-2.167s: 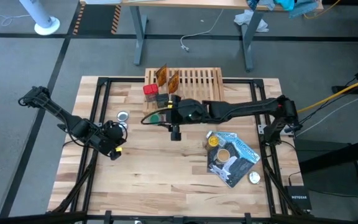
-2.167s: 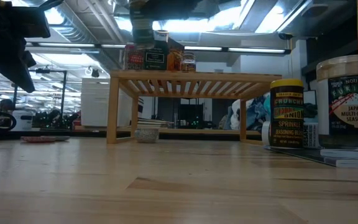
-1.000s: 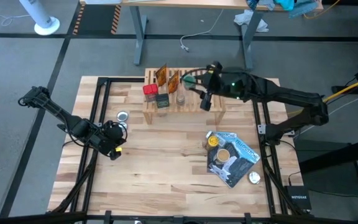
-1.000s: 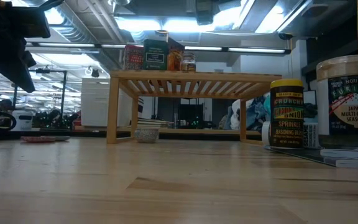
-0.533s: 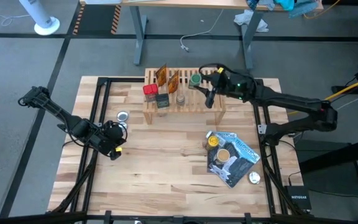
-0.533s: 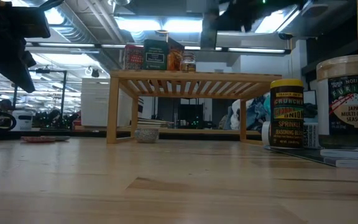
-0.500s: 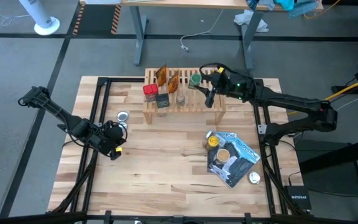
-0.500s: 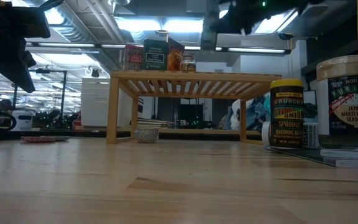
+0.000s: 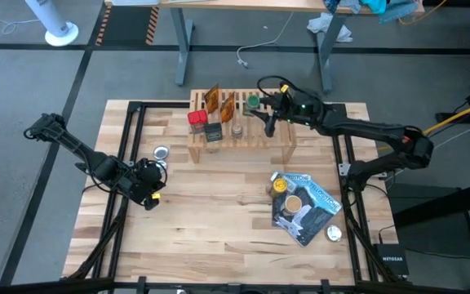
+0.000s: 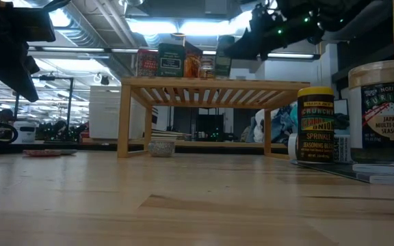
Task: Shelf spices
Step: Put the green seasoning bottle on the shelf
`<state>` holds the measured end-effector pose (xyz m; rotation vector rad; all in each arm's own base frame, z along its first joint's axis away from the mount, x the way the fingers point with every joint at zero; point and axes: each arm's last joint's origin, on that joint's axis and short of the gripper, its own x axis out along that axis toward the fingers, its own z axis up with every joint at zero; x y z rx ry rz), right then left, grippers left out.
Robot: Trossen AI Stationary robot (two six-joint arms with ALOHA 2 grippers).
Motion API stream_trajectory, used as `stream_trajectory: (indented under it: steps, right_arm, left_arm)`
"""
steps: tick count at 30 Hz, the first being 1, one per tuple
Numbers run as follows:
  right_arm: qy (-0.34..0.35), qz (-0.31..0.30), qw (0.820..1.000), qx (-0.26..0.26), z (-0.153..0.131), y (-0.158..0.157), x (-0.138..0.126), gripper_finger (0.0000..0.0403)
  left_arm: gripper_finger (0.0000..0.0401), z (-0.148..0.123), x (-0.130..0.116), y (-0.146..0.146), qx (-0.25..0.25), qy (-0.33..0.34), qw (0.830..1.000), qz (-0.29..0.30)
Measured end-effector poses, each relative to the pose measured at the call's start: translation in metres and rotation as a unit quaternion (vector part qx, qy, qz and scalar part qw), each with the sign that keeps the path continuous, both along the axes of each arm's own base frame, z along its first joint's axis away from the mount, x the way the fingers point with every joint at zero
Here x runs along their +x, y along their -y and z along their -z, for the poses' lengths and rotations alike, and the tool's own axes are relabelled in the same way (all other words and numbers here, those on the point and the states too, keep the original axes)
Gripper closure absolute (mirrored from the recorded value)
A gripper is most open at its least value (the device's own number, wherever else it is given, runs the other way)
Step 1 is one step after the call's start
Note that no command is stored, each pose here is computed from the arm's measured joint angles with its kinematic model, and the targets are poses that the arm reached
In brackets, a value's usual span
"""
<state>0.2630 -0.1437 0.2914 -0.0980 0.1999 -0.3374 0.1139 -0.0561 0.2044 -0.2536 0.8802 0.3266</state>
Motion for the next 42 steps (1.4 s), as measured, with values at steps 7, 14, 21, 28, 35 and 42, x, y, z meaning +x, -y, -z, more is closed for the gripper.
stream_trajectory:
  steps: [7,14,21,28,35,42]
  right_arm:
    - [-0.013,-0.007,1.000,0.012,0.014,0.008,0.008,0.0194]
    - [-0.021,-0.006,1.000,0.016,0.020,0.010,0.011,0.0191]
    - [-0.023,0.005,1.000,0.013,0.020,0.010,0.011,0.0174]
    - [-0.023,0.006,1.000,0.011,0.020,0.010,0.011,0.0160]
    - [-0.025,0.006,1.000,0.012,0.021,0.010,0.011,0.0141]
    - [-0.038,0.006,0.999,0.021,0.024,0.010,0.010,0.0136]
  left_arm:
    - [0.0400,0.000,0.000,0.000,0.000,0.000,1.000,0.000]
    - [0.0400,0.000,0.000,0.000,0.000,0.000,1.000,0.000]
    - [0.0400,0.000,0.000,0.000,0.000,0.000,1.000,0.000]
    - [0.0400,0.000,0.000,0.000,0.000,0.000,1.000,0.000]
    - [0.0400,0.000,0.000,0.000,0.000,0.000,1.000,0.000]
    - [0.0400,0.000,0.000,0.000,0.000,0.000,1.000,0.000]
